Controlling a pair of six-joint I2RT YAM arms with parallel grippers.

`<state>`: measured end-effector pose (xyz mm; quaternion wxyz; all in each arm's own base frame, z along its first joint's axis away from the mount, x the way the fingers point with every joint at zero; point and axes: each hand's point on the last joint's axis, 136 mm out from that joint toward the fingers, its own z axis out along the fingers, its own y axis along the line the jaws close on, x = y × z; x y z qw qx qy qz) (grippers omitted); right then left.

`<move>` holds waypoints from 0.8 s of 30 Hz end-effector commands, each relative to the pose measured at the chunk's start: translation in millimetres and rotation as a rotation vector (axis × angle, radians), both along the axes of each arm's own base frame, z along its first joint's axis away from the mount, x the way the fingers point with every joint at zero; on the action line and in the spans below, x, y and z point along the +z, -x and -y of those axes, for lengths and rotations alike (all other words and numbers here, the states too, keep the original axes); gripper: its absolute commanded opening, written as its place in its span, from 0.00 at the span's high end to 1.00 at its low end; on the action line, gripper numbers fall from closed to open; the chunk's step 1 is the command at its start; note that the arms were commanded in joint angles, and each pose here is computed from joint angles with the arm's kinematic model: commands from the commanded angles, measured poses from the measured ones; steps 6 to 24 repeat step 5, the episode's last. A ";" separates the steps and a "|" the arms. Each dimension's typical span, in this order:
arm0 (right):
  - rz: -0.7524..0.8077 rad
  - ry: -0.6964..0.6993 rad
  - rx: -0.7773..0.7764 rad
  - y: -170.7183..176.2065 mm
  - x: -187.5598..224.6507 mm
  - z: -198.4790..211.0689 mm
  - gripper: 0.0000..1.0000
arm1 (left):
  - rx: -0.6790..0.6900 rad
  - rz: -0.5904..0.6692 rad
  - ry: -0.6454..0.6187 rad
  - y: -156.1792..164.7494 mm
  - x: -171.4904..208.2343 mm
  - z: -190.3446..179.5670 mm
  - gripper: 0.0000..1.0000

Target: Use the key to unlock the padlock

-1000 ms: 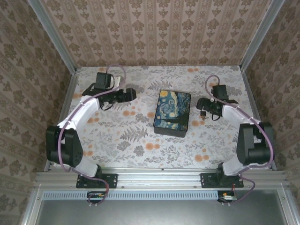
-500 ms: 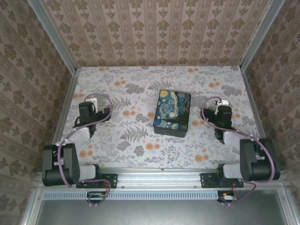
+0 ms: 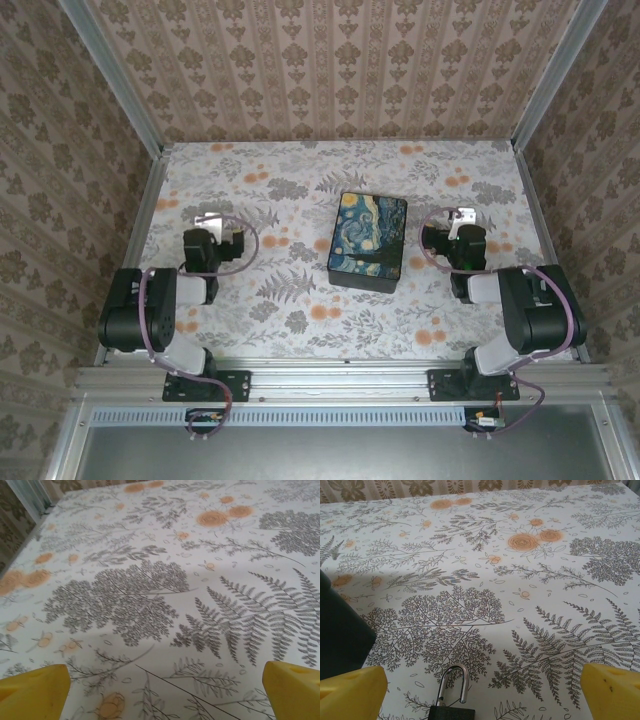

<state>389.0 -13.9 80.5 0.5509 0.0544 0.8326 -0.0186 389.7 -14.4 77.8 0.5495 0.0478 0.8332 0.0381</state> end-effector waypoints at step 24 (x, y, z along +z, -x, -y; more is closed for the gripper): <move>0.062 0.022 0.005 -8.9 18.3 -1.2 0.00 | -0.008 0.045 0.019 -10.2 16.1 -8.7 0.00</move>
